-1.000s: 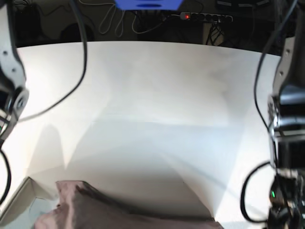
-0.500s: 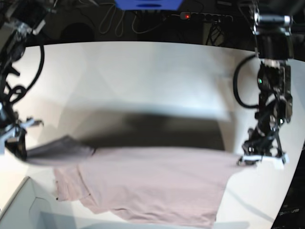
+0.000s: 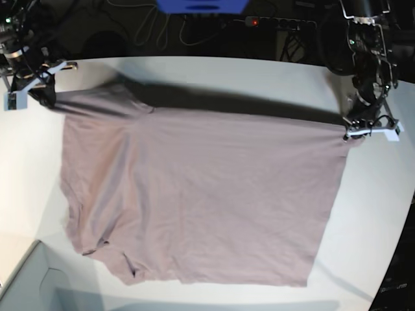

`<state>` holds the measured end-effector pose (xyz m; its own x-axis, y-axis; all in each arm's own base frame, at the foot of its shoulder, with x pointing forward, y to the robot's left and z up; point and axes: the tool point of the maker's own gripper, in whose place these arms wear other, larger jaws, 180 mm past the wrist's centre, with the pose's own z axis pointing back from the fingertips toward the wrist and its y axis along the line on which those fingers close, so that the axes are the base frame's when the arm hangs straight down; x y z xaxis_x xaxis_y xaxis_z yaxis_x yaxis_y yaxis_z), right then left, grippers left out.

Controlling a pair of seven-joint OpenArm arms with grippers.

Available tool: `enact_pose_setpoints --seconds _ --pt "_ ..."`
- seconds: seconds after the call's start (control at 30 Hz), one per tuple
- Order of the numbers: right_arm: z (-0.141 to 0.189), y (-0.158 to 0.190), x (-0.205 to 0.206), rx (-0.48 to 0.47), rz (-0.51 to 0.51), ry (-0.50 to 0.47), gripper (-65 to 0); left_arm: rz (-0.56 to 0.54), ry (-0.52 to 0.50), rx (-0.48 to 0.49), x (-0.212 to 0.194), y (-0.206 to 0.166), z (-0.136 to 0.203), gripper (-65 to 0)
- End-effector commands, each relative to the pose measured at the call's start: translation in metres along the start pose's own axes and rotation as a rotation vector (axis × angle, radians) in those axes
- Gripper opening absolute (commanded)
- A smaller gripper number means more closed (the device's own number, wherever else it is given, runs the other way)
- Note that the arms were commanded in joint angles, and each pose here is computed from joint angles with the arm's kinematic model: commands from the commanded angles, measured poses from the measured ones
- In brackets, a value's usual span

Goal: Layout the t-shirt on the table in an organized manner, then fold the t-shirt properly
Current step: 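Lower the shirt onto the table with both grippers, pulling it flat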

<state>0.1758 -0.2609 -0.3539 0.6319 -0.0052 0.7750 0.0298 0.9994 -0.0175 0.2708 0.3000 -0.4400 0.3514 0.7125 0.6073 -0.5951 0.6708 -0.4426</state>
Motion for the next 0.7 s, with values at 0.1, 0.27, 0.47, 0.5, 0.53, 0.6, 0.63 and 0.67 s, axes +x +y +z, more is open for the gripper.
enact_pose_setpoints --seconds 0.1,0.27,0.47,0.5,0.53,0.6,0.63,0.67 --pt "0.017 -0.015 -0.005 -0.058 -0.024 -0.018 -65.0 -0.016 -0.021 0.04 0.003 0.023 0.011 -64.9" --pt "0.032 -0.016 -0.033 -0.079 -0.057 0.052 -65.0 -0.006 -0.008 0.105 -0.005 0.055 0.024 -64.9" --pt "0.042 -0.006 -0.057 -0.083 -0.107 0.106 -65.0 0.025 -0.065 0.133 0.004 0.071 0.049 -64.9" --pt "0.043 -0.006 -0.059 -0.083 -0.11 0.11 -65.0 0.025 -0.073 0.126 0.007 0.068 0.051 -64.9" --pt "0.043 -0.006 -0.059 -0.083 -0.11 0.11 -65.0 0.021 -0.079 0.121 0.008 0.066 0.052 -64.9" --pt "0.042 -0.006 -0.057 -0.082 -0.11 0.104 -65.0 0.019 -0.078 0.117 0.008 0.064 0.052 -64.9" --pt "0.041 -0.006 -0.056 -0.082 -0.111 0.101 -65.0 0.02 -0.077 0.118 0.008 0.064 0.052 -64.9" --pt "0.041 -0.006 -0.055 -0.082 -0.108 0.099 -65.0 0.02 -0.076 0.117 0.008 0.064 0.052 -64.9"
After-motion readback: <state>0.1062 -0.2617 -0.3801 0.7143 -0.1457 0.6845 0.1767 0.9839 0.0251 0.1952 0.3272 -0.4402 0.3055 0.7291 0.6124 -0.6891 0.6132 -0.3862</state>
